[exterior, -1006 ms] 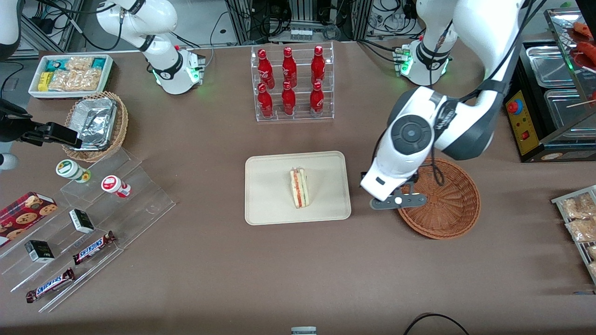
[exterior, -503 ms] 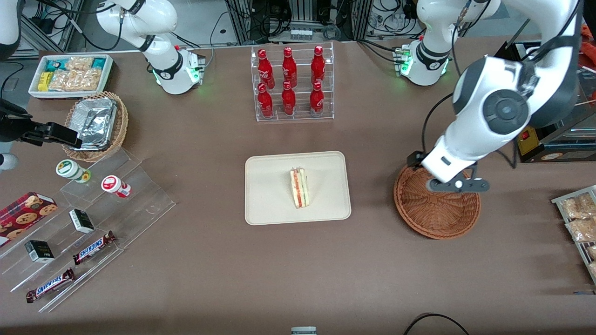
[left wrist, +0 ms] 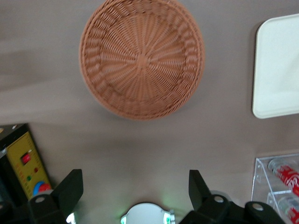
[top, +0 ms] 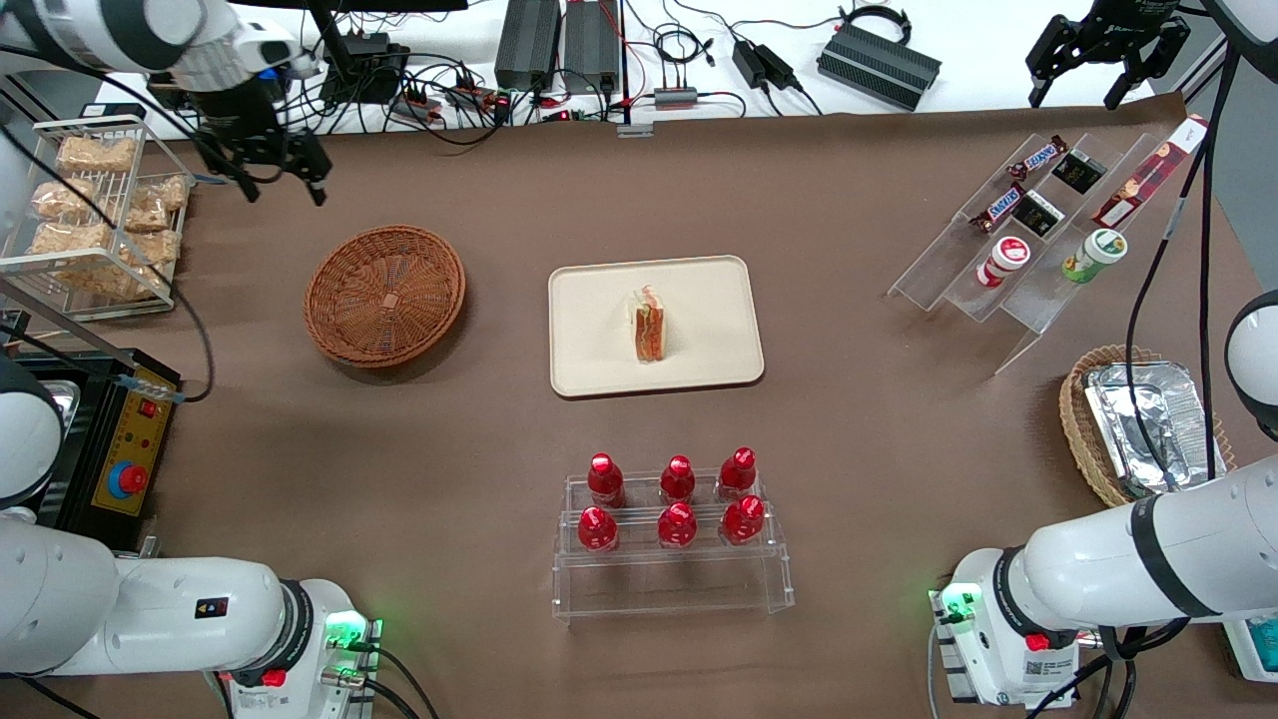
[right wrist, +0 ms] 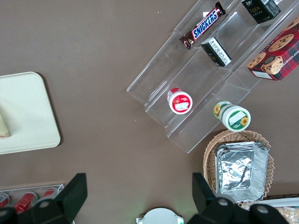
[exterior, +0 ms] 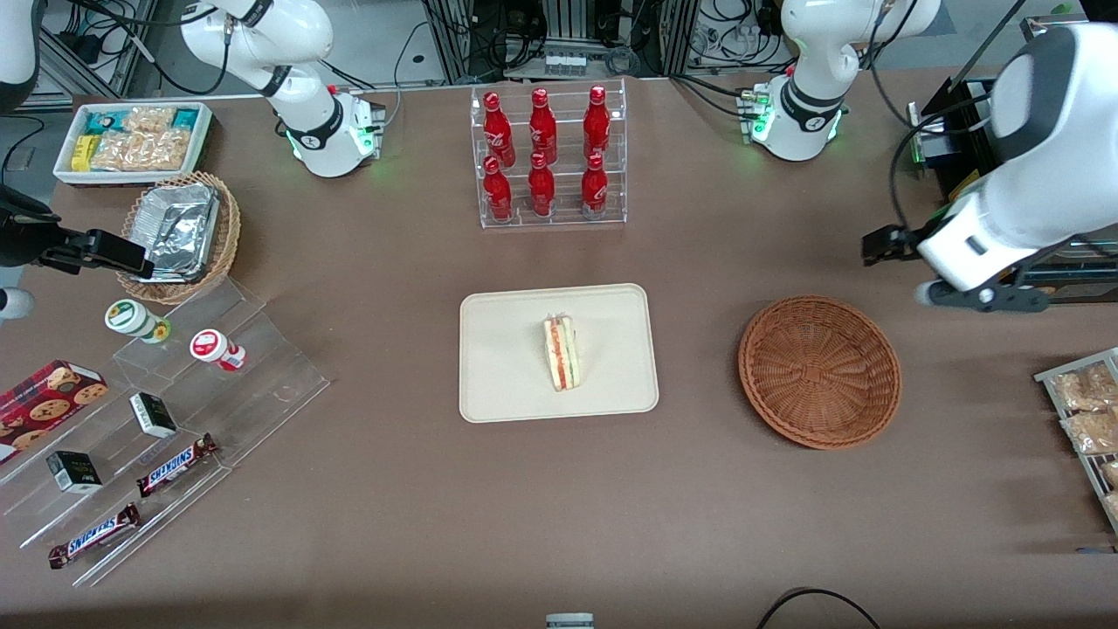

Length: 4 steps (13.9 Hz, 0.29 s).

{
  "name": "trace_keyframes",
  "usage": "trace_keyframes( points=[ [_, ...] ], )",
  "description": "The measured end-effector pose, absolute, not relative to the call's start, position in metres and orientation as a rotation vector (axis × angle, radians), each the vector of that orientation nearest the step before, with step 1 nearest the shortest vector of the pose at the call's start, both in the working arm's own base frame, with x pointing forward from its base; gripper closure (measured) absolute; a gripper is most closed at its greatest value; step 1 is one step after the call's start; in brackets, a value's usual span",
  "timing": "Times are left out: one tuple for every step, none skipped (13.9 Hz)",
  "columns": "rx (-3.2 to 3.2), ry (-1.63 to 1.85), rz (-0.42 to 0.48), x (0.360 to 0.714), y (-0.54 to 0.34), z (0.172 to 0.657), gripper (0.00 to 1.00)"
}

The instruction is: Place sandwich from basket to tray

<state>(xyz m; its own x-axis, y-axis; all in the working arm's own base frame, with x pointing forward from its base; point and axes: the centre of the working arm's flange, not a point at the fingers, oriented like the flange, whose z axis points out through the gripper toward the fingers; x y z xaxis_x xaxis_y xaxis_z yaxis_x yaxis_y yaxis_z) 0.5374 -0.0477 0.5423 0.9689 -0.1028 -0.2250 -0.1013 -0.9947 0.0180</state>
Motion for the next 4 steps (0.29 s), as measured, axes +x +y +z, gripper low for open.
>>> trace_keyframes(
  points=[
    [3.109, -0.161, -0.361, 0.535, -0.043, 0.551, 0.00],
    [3.110, -0.161, -0.358, 0.533, -0.043, 0.559, 0.00],
    [3.111, -0.166, -0.352, 0.532, -0.044, 0.566, 0.00],
    [3.112, -0.168, -0.340, 0.531, -0.045, 0.571, 0.00]
  ],
)
